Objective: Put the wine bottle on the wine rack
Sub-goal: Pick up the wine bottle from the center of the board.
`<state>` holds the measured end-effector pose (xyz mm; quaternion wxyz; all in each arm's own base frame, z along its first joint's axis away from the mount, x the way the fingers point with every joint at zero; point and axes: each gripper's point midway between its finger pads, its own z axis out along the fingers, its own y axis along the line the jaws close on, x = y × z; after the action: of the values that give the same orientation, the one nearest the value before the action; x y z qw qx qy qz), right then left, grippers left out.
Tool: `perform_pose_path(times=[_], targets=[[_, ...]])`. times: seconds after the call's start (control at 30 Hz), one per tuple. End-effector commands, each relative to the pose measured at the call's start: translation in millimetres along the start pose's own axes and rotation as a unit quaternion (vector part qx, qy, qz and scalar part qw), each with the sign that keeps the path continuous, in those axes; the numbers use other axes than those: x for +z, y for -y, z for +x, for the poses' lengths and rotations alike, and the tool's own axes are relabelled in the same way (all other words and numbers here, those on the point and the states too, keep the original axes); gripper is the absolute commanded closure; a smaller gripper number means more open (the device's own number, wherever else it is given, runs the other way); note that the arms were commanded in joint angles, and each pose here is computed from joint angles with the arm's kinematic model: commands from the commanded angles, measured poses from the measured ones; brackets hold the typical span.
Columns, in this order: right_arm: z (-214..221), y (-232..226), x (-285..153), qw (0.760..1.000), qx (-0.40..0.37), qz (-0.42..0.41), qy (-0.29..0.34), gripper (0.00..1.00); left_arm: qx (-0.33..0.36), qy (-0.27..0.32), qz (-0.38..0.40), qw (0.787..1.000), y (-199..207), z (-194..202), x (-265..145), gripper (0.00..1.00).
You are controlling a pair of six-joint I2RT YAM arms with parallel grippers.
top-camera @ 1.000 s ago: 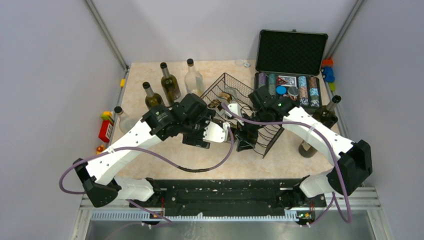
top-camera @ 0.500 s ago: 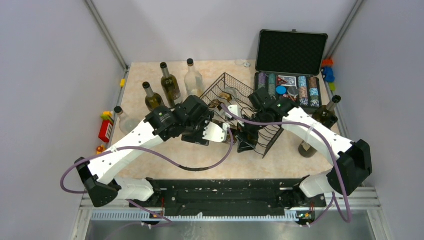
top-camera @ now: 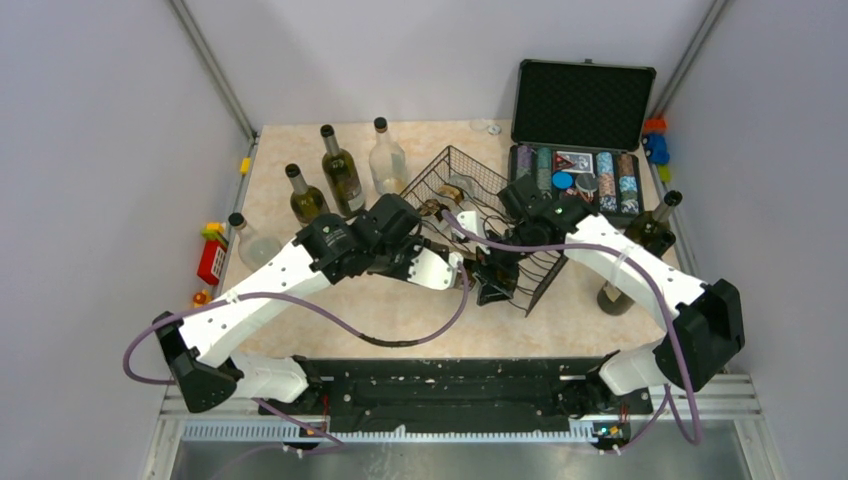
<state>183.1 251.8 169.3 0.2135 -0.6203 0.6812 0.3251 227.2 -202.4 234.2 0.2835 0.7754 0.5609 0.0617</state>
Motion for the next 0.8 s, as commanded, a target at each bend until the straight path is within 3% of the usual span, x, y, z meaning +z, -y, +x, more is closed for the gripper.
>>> perform_pose_path(times=[0.0,0.03,0.13,0.17,0.27,0.37,0.47,0.77], targets=[[-34.5,-8.3,-8.6,0.996,-0.046,-0.018,0.068,1.0,-0.021,0.003,-0.024,0.999,-10.8,-3.3,5.0,0.94],[-34.1,-8.3,-8.9,0.997,-0.046,-0.017,0.067,1.0,-0.02,0.0,-0.024,0.999,-10.0,-2.0,5.5,0.99],[-33.0,-7.1,-9.6,0.997,-0.046,-0.01,0.065,1.0,-0.032,-0.011,-0.03,0.999,-8.0,3.3,5.8,1.0],[-32.3,-5.5,-9.5,0.997,-0.044,-0.005,0.064,0.94,-0.039,-0.013,-0.032,0.999,-7.5,4.7,5.3,1.0],[-30.2,-1.6,-9.8,0.997,-0.039,0.008,0.06,0.68,-0.054,-0.013,-0.043,0.998,-5.4,8.3,3.2,1.0],[-29.8,0.9,-10.7,0.998,-0.035,0.017,0.058,0.27,-0.064,-0.004,-0.057,0.996,-3.6,9.9,-1.0,1.0],[-29.3,3.1,-11.9,0.998,-0.032,0.025,0.055,0.1,-0.078,0.002,-0.061,0.995,-1.4,11.7,-4.8,1.0],[-24.5,3.3,-18.3,0.998,-0.034,0.042,0.042,0.04,-0.114,0.011,-0.083,0.99,3.8,26.9,-15.6,1.0]])
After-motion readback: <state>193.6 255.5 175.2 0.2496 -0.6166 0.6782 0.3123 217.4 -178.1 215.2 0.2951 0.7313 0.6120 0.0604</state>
